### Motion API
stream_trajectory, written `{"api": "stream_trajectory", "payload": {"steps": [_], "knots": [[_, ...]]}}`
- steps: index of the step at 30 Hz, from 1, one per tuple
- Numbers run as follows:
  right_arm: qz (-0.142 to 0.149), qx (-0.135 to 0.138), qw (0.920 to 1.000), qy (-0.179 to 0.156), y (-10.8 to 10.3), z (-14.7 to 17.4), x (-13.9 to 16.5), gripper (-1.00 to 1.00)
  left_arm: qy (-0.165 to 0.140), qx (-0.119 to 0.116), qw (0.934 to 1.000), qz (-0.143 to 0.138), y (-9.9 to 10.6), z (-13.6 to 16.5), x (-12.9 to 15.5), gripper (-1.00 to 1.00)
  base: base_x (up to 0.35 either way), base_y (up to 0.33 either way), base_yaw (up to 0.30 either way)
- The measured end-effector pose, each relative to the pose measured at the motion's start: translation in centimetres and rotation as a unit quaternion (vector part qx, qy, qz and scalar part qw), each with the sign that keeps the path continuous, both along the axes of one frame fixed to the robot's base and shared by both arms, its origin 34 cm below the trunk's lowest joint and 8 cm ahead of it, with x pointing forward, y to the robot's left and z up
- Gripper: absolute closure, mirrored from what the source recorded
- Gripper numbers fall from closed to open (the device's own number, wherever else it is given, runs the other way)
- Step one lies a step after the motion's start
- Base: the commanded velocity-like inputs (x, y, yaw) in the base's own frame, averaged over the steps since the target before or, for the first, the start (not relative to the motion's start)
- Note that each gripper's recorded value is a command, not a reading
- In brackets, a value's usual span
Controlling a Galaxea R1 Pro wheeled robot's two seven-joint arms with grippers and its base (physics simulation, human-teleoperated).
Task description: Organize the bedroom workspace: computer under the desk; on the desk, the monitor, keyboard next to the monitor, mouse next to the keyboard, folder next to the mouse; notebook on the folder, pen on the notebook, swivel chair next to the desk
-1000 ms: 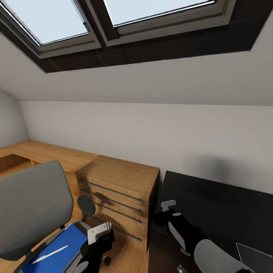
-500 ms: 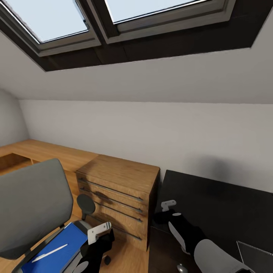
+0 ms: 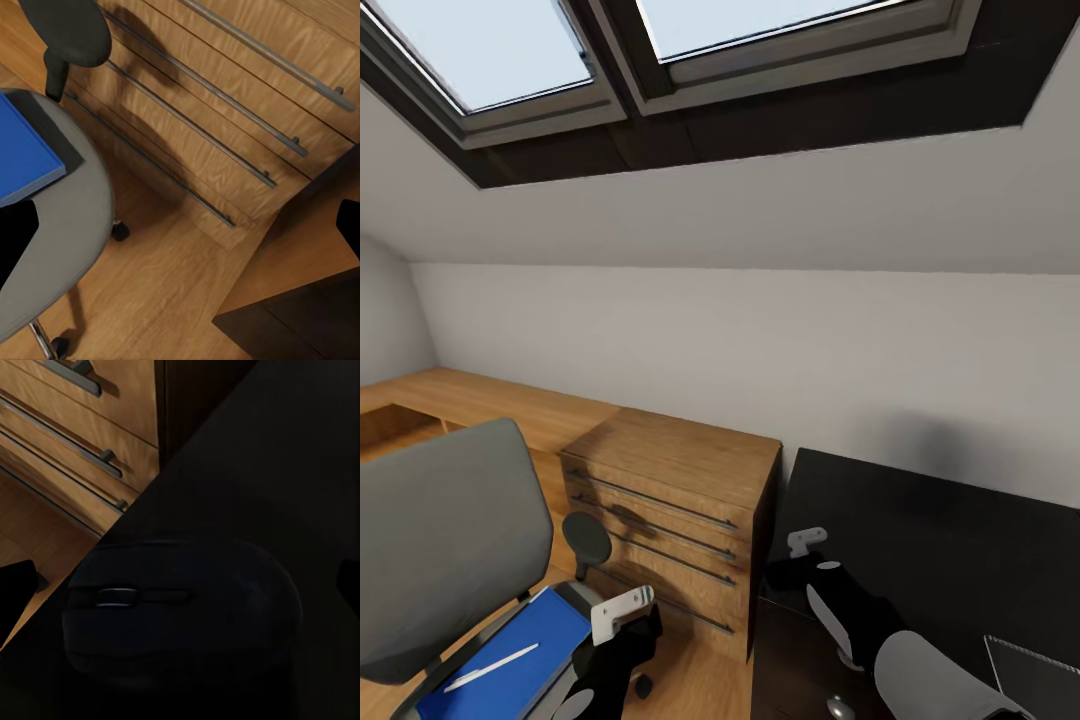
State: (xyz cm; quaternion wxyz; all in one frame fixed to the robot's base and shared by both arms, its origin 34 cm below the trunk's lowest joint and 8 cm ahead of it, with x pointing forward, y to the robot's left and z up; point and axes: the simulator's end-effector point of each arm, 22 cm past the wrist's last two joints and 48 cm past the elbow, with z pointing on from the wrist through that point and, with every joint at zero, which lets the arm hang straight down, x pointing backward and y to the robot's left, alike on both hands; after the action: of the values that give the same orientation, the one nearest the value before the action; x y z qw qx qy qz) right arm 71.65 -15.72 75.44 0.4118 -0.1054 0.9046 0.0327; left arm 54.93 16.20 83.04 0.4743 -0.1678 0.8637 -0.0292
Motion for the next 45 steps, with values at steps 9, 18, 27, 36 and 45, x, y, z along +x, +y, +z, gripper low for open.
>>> {"api": "stream_trajectory", "payload": {"steps": [9, 18, 27, 36, 45], "knots": [[0.0, 0.0, 1.0, 0.001, 0.0, 0.0, 0.0, -1.0, 0.0, 0.0, 1.0, 0.0, 0.0, 0.0, 0.0, -1.0, 0.0, 0.0, 0.0], [0.0, 0.0, 1.0, 0.001, 0.0, -1.0, 0.0, -1.0, 0.0, 0.0, 1.0, 0.0, 0.0, -1.0, 0.0, -1.0, 0.0, 0.0, 0.0], [0.0, 0.0, 1.0, 0.001, 0.0, -1.3, -0.1, -1.0, 0.0, 0.0, 1.0, 0.0, 0.0, -1.3, 0.0, -1.0, 0.0, 0.0, 0.0], [0.0, 0.0, 1.0, 0.001, 0.0, -1.5, -0.1, -1.0, 0.0, 0.001, 1.0, -0.004, -0.3, -1.5, -0.2, -1.0, 0.0, 0.0, 0.0], [0.0, 0.001, 1.0, 0.0, 0.1, -1.5, 0.0, 1.0, 0.0, 0.001, 1.0, -0.005, -0.4, -1.5, -0.2, -1.0, 0.0, 0.0, 0.0]]}}
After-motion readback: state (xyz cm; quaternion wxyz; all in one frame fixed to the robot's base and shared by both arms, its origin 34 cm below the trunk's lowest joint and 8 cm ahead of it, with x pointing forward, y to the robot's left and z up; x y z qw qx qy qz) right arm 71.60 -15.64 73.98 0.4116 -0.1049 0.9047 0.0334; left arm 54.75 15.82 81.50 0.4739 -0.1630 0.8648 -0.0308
